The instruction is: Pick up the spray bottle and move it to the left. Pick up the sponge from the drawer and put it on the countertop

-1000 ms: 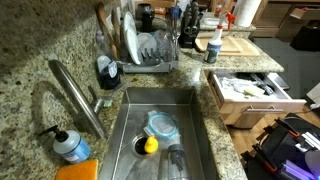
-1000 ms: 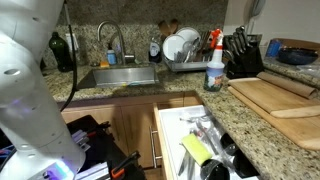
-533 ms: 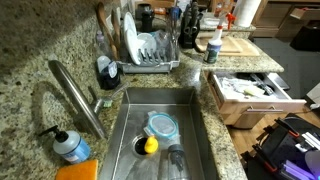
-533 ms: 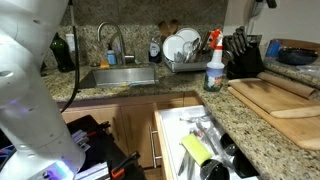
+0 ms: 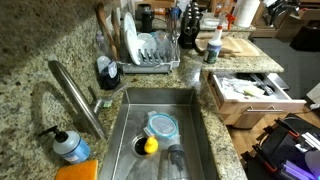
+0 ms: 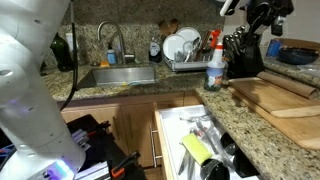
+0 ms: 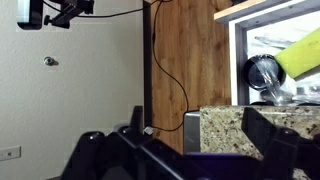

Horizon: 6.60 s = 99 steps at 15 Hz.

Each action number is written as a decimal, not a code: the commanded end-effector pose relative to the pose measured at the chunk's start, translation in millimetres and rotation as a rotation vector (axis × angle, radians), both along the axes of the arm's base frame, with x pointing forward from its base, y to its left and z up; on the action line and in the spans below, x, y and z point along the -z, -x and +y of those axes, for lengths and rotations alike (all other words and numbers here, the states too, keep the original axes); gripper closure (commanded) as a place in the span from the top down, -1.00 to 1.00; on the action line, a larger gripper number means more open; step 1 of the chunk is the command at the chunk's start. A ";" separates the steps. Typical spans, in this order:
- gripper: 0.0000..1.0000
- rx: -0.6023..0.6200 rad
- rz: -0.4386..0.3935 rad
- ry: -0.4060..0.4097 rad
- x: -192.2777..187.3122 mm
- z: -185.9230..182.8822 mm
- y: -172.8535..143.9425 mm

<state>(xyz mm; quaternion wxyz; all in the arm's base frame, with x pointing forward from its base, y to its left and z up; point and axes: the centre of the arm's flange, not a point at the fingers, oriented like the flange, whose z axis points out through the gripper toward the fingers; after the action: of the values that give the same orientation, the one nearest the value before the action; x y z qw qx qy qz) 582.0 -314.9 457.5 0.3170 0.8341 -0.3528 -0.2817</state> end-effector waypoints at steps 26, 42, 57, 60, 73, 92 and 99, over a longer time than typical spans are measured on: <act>1.00 0.700 -0.297 0.074 167.7 -55.7 53.1; 1.00 0.548 -0.465 0.113 218.4 -15.2 146.4; 1.00 0.525 -0.663 -0.062 192.3 5.6 177.6; 1.00 0.673 -0.593 -0.174 221.2 21.8 148.5; 1.00 0.768 -0.615 -0.080 274.4 31.8 133.8; 1.00 0.704 -0.612 -0.081 319.8 45.3 133.8; 1.00 0.699 -0.592 -0.069 332.0 47.4 133.3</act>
<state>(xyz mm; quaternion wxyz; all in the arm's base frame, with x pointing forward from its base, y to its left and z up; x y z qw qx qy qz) 449.1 -266.5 131.6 0.0598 0.7176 -0.6802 -0.1372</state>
